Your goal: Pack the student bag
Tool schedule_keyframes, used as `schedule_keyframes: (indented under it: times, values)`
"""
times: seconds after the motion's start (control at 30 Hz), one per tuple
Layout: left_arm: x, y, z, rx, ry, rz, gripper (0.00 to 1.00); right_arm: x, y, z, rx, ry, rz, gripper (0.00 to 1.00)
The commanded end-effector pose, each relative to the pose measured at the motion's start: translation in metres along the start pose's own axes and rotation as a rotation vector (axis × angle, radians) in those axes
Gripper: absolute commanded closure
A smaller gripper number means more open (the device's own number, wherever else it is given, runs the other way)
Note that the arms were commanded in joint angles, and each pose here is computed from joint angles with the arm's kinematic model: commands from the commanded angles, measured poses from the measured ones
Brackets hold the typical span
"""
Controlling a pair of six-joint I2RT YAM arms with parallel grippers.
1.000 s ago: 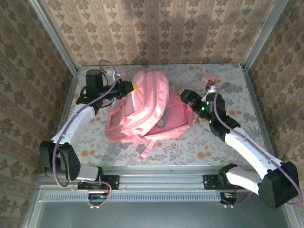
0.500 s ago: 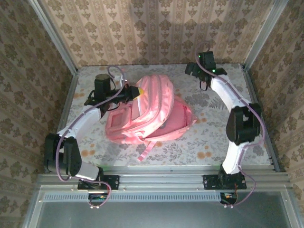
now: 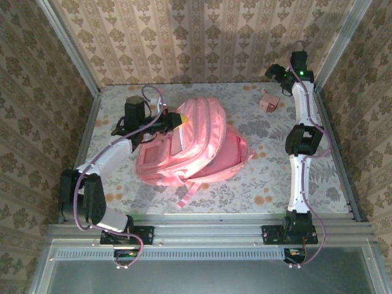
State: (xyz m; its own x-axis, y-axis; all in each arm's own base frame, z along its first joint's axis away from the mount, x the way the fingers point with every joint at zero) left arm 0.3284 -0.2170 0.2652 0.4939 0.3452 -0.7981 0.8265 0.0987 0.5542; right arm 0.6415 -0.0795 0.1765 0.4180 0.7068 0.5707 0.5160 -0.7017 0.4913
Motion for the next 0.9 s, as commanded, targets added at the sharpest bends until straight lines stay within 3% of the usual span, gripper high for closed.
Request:
schedule_keyframes:
  times: [0.0,0.23,0.6,0.7,0.87]
  values:
    - [0.009,0.002,0.000,-0.004,0.033,0.009,1.00,-0.003,-0.031,0.011,0.200,0.127,0.148,0.00]
    - [0.008,0.000,0.004,0.006,0.016,0.002,1.00,-0.008,-0.051,0.022,0.290,0.143,0.167,0.00]
    - [-0.008,0.002,0.000,-0.010,-0.006,0.032,1.00,0.006,-0.094,-0.008,0.382,-0.028,-0.007,0.01]
    - [-0.011,0.002,-0.001,-0.013,-0.009,0.038,1.00,0.015,-0.104,-0.014,0.365,-0.097,-0.070,0.00]
    - [-0.014,0.002,-0.001,-0.015,-0.017,0.038,1.00,0.019,-0.105,-0.021,0.227,-0.282,-0.146,0.00]
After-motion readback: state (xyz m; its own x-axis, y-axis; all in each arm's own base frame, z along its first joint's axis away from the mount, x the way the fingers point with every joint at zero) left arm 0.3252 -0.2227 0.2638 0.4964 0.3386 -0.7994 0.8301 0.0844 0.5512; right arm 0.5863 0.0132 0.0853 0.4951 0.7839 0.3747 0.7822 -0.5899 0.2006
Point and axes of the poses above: each hand's point on the last joint's axis, 136 mm out from that joint toward the fingers, its own z axis out along the fingers, its own x axis along the line the jaws close on, y = z × x, the point moved 4 cm from there along -z, back along the fingers, and after that the axes turned 10 degrees about z, right-handed, at the moved point
